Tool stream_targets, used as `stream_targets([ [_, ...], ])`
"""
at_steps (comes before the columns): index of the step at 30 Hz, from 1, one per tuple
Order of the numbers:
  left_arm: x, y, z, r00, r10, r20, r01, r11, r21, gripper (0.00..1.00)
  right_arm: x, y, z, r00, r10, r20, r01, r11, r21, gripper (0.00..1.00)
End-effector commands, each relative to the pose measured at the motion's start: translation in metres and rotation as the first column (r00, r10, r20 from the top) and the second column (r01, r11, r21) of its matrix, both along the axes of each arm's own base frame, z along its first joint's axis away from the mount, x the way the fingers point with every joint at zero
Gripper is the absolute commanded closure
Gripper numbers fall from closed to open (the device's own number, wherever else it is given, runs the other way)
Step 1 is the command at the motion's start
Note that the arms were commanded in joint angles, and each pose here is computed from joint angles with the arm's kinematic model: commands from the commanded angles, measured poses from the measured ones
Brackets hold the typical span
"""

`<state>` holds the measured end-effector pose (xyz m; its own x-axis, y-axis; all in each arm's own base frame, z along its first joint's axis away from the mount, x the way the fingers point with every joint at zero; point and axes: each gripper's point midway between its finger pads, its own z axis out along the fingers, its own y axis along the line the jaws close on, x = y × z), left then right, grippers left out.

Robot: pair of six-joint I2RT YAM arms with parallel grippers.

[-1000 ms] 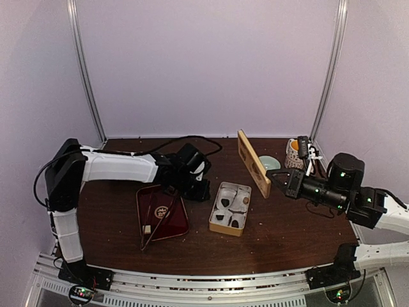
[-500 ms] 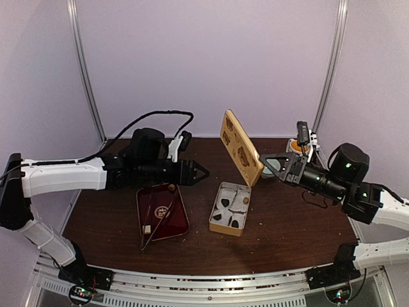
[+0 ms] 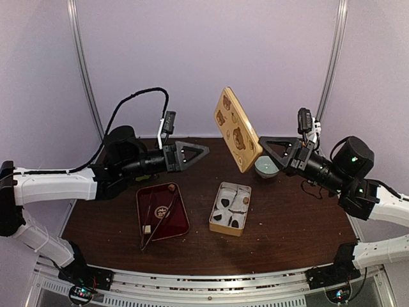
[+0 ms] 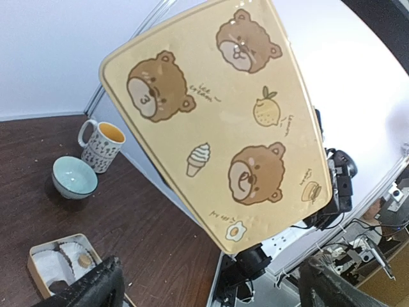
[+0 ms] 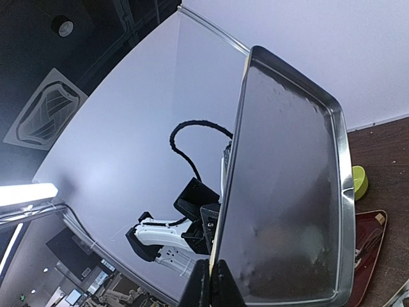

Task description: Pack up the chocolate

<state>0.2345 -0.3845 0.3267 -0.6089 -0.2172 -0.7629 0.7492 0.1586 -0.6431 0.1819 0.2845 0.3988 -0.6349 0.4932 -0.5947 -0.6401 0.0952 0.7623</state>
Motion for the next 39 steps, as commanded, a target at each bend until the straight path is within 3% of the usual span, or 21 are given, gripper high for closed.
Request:
stream_targets([
  [1, -0.004, 0.004, 0.044, 0.998, -0.016, 0.065, 0.024, 0.991, -0.133, 0.02, -0.018, -0.002, 0.049, 0.994, 0.069, 0.085, -0.08, 0.987, 0.138, 1.0],
  [7, 0.008, 0.003, 0.055, 0.998, 0.007, 0.056, 0.001, 0.989, -0.151, 0.03, -0.027, 0.008, 0.061, 0.987, 0.116, 0.113, -0.134, 0.976, 0.17, 1.0],
  [17, 0.005, 0.0, 0.079, 0.995, -0.026, 0.102, 0.048, 0.973, -0.227, 0.14, -0.037, 0.019, 0.068, 0.977, 0.18, 0.115, -0.202, 0.955, 0.218, 1.0],
  [22, 0.004, -0.002, 0.081, 0.993, -0.039, 0.112, 0.065, 0.968, -0.241, 0.23, -0.038, 0.025, 0.064, 0.974, 0.203, 0.103, -0.222, 0.947, 0.232, 1.0],
  [28, -0.001, 0.002, 0.089, 0.987, -0.043, 0.152, 0.084, 0.958, -0.274, 0.26, -0.038, 0.027, 0.064, 0.971, 0.22, 0.093, -0.237, 0.936, 0.261, 1.0],
  [39, -0.006, 0.006, 0.096, 0.983, -0.044, 0.177, 0.093, 0.955, -0.281, 0.56, -0.032, 0.028, 0.058, 0.977, 0.205, 0.061, -0.214, 0.937, 0.276, 1.0],
])
